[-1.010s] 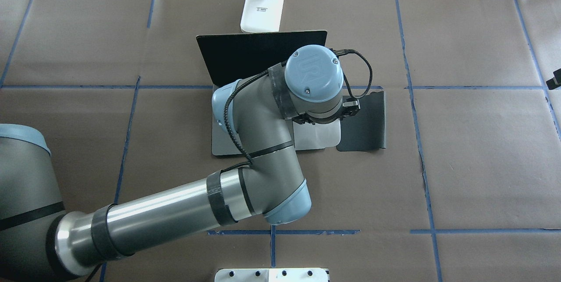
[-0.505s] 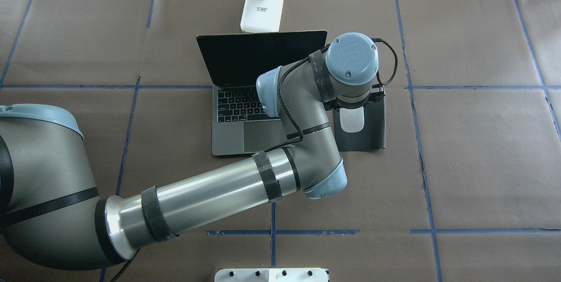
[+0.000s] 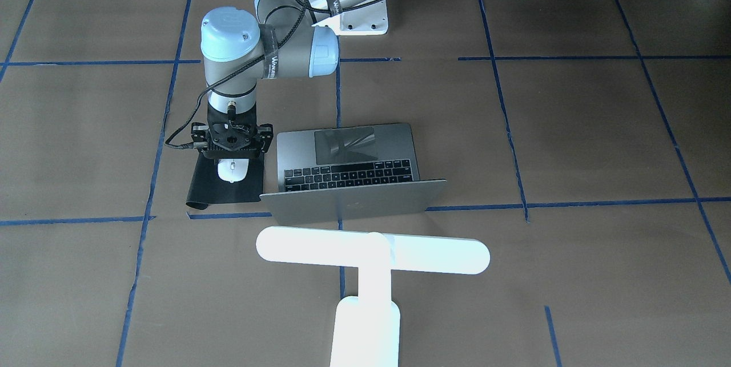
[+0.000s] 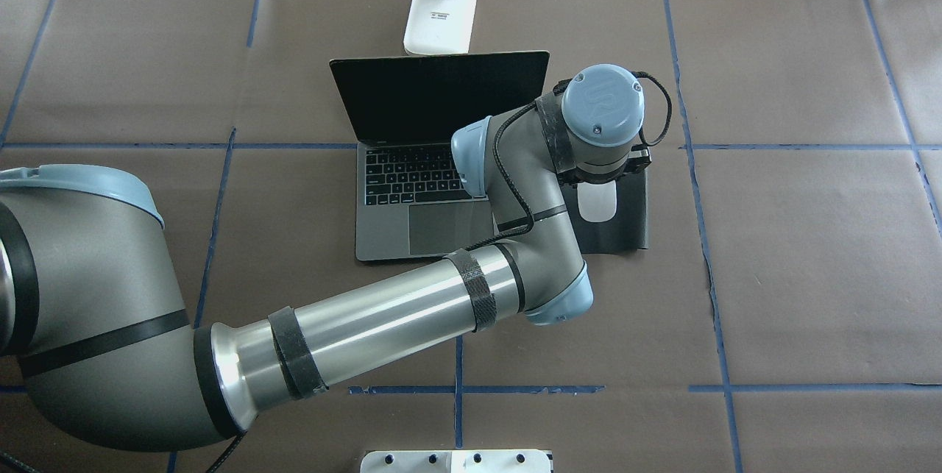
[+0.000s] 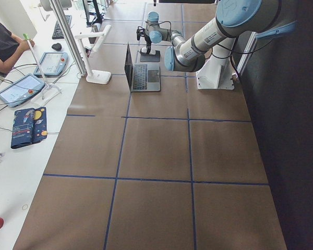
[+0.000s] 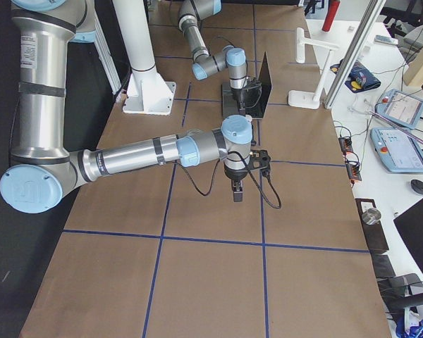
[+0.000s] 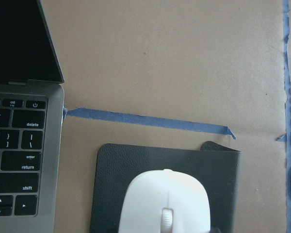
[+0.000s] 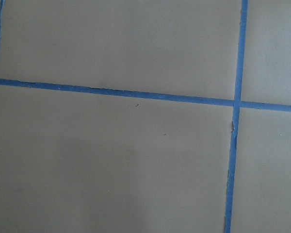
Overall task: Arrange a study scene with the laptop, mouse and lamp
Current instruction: 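Carry the mouse with the left gripper onto the black mouse pad, then release the mouse and withdraw the left gripper over the laptop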
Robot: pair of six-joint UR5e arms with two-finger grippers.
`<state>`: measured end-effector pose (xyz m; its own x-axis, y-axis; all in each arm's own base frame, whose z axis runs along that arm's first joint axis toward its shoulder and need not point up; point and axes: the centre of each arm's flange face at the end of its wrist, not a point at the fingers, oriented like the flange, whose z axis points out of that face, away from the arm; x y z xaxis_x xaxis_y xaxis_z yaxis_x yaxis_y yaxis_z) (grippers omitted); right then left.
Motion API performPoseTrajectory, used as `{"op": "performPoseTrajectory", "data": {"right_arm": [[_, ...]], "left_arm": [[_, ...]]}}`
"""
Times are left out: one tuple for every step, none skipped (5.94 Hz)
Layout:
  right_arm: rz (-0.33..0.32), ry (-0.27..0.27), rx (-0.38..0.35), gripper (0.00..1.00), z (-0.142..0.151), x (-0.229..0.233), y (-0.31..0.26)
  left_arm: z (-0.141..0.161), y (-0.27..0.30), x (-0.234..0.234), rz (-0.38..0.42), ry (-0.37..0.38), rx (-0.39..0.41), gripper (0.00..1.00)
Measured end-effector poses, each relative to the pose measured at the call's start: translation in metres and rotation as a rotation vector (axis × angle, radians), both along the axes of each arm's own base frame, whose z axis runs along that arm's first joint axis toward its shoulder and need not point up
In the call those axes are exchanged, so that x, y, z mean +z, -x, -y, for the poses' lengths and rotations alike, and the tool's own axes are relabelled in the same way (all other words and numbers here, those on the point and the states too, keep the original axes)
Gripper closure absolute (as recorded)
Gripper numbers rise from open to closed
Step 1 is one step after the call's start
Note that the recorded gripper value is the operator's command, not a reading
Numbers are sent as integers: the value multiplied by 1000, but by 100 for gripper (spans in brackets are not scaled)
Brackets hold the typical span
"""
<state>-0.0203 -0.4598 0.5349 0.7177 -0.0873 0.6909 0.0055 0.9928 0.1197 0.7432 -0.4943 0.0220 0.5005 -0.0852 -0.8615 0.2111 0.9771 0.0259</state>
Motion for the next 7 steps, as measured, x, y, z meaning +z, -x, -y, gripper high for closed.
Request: {"op": "performPoseTrajectory", "data": {"right_arm": [[2, -3, 1, 0, 1, -2, 0], [4, -6, 2, 0, 1, -4, 0], [6, -7, 3, 0, 2, -5, 0], [7, -9, 2, 0, 3, -6, 0], [9, -11, 2, 0, 4, -8, 0], [6, -13, 3, 0, 4, -8, 0], [1, -15, 8, 0, 4, -8, -2]], "left_arm": [[0, -6, 7, -3, -1, 3, 56], [-2, -10, 11, -9, -3, 5, 12], [-5, -13, 12, -12, -3, 8, 0], [-7, -14, 12, -14, 0, 8, 0], [-7, -14, 12, -17, 11, 2, 0], [-6, -13, 10, -24, 24, -7, 0], [-2, -6, 5, -36, 35, -5, 0]]}}
